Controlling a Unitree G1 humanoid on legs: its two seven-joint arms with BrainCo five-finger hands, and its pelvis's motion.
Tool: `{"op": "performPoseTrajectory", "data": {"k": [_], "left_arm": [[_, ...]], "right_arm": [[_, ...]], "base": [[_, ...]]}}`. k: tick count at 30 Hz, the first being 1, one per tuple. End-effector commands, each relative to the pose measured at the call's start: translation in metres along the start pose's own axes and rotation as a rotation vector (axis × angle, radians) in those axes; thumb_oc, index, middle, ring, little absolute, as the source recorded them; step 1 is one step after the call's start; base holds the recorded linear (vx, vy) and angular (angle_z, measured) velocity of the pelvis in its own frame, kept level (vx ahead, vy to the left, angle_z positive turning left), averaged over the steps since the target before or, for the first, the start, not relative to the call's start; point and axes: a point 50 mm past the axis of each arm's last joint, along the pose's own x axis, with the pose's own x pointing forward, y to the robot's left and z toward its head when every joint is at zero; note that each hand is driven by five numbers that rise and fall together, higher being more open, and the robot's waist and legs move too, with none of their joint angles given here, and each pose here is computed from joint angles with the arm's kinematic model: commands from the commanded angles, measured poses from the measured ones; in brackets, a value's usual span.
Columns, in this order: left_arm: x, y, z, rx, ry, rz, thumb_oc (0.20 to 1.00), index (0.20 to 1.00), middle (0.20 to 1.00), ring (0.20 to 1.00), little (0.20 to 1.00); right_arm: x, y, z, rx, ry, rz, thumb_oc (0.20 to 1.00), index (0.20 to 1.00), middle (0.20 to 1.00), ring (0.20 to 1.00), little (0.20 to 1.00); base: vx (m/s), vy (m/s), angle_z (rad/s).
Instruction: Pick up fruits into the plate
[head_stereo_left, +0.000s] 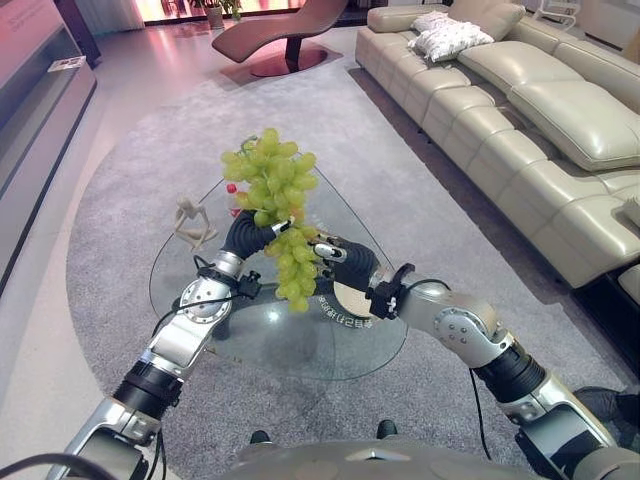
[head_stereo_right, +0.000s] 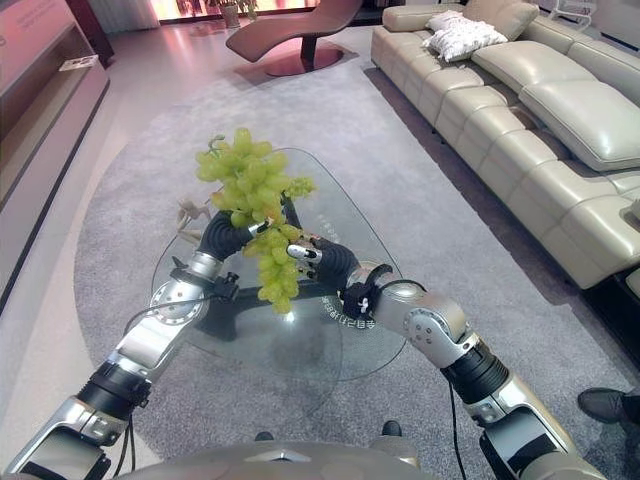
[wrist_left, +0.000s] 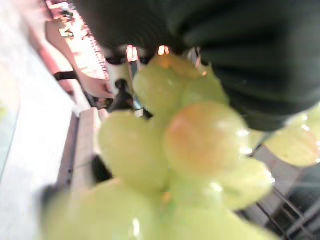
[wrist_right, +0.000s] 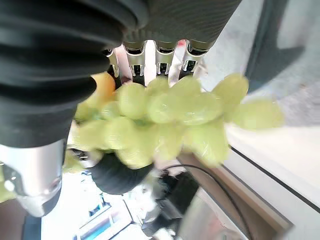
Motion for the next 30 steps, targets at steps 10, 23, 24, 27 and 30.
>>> {"op": "performPoseTrajectory", "data": {"k": [10, 23, 24, 27, 30], "left_arm": [[0.046, -0.008, 0.045, 0.156, -0.247, -0.123, 0.2, 0.2, 0.2, 0.2, 0.2], [0.048, -0.015, 0.036, 0.118, -0.178, -0.117, 0.2, 0.2, 0.2, 0.2, 0.2], [0.048, -0.015, 0.036, 0.118, -0.178, -0.117, 0.2, 0.2, 0.2, 0.2, 0.2], [0.044, -0.003, 0.036, 0.119, -0.195, -0.033, 0.2, 0.2, 0.2, 0.2, 0.2], [0.041, 0.01, 0.041, 0.115, -0.218, 0.017, 0.2, 0.2, 0.2, 0.2, 0.2]], "right_arm": [[0.016, 0.036, -0.014, -0.082, 0.141, 0.252, 1.0, 1.0, 1.0, 1.0, 1.0], [0.021, 0.04, 0.003, -0.089, 0.027, 0.223, 1.0, 1.0, 1.0, 1.0, 1.0], [0.021, 0.04, 0.003, -0.089, 0.027, 0.223, 1.0, 1.0, 1.0, 1.0, 1.0], [0.015, 0.03, 0.001, -0.094, 0.024, 0.18, 1.0, 1.0, 1.0, 1.0, 1.0], [0.008, 0.016, 0.004, -0.154, -0.016, 0.116, 1.0, 1.0, 1.0, 1.0, 1.0]], "base": [[-0.01, 0.005, 0.0], [0.0, 0.0, 0.0], [0.0, 0.0, 0.0], [0.0, 0.007, -0.01], [0.0, 0.0, 0.0]]}}
